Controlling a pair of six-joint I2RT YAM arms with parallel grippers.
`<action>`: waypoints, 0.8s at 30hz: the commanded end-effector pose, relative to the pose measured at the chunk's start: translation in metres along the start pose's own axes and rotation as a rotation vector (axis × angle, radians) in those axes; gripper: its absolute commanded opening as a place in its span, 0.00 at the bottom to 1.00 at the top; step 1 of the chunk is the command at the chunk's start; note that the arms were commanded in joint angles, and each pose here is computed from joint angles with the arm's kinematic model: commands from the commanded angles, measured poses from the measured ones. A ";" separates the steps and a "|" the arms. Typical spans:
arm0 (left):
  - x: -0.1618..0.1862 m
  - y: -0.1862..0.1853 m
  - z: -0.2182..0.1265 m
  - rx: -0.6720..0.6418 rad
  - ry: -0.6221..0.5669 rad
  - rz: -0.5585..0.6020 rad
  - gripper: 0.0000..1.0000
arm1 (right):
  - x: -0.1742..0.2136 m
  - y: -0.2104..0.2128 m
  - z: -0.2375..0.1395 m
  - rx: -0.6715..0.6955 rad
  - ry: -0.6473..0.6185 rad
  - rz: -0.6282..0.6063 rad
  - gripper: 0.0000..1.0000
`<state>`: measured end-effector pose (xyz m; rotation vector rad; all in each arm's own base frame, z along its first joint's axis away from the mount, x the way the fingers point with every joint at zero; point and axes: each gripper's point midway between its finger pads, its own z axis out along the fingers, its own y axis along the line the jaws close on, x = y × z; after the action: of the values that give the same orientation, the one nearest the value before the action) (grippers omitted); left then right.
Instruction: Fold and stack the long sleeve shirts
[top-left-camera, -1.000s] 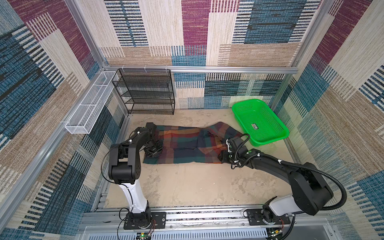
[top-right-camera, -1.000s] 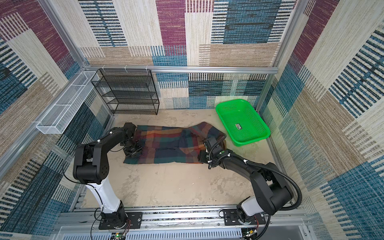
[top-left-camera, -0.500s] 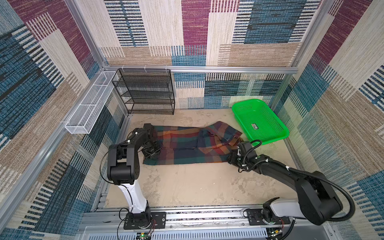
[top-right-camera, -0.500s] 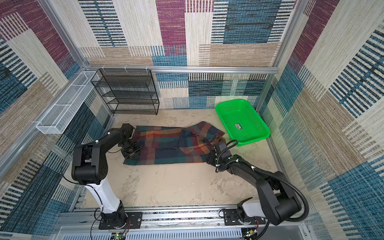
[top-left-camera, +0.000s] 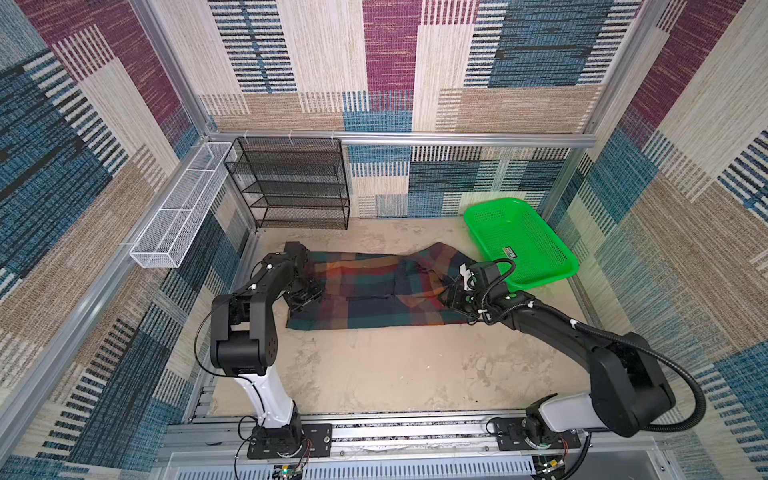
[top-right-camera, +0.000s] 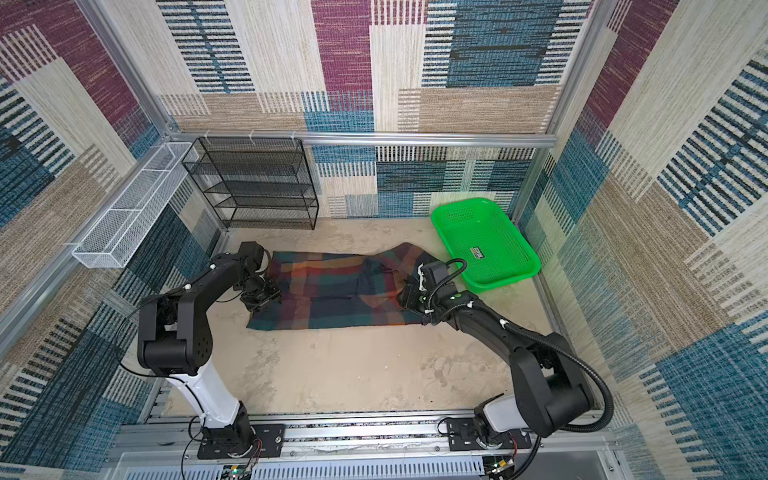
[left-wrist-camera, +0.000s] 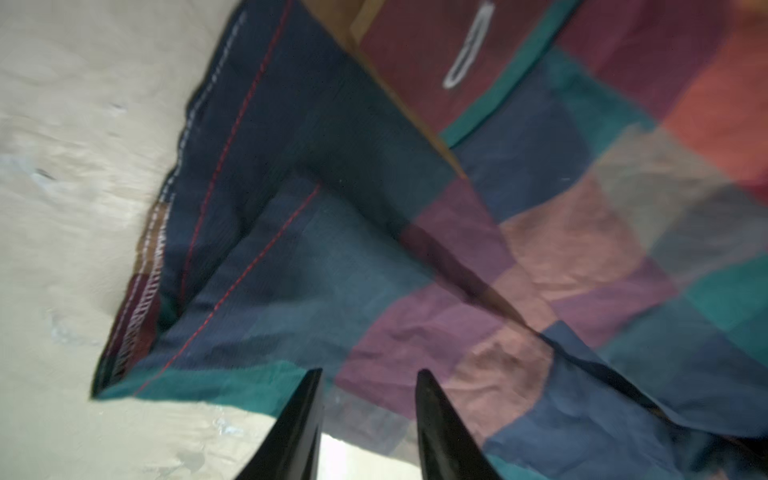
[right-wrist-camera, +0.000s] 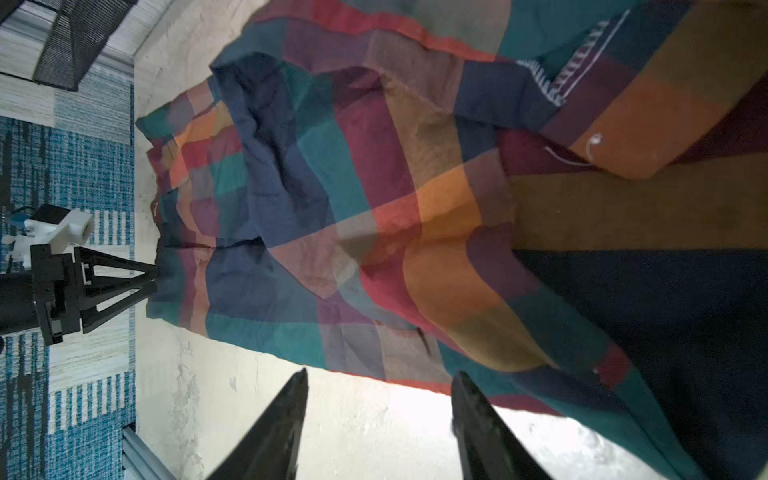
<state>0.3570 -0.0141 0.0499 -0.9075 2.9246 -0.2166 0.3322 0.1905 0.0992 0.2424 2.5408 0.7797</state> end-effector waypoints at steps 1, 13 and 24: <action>-0.003 0.000 0.007 0.012 0.011 0.025 0.41 | -0.005 -0.021 0.015 0.069 -0.017 0.031 0.58; -0.003 0.007 0.023 0.025 0.078 -0.020 0.40 | 0.035 -0.094 0.008 0.215 0.002 0.208 0.59; -0.004 -0.001 0.017 0.071 0.072 -0.031 0.40 | 0.018 -0.051 -0.048 0.109 -0.097 0.116 0.61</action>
<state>0.3595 -0.0115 0.0283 -0.9616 2.9606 -0.3218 0.2864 0.1302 0.0881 0.4797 2.5163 0.6627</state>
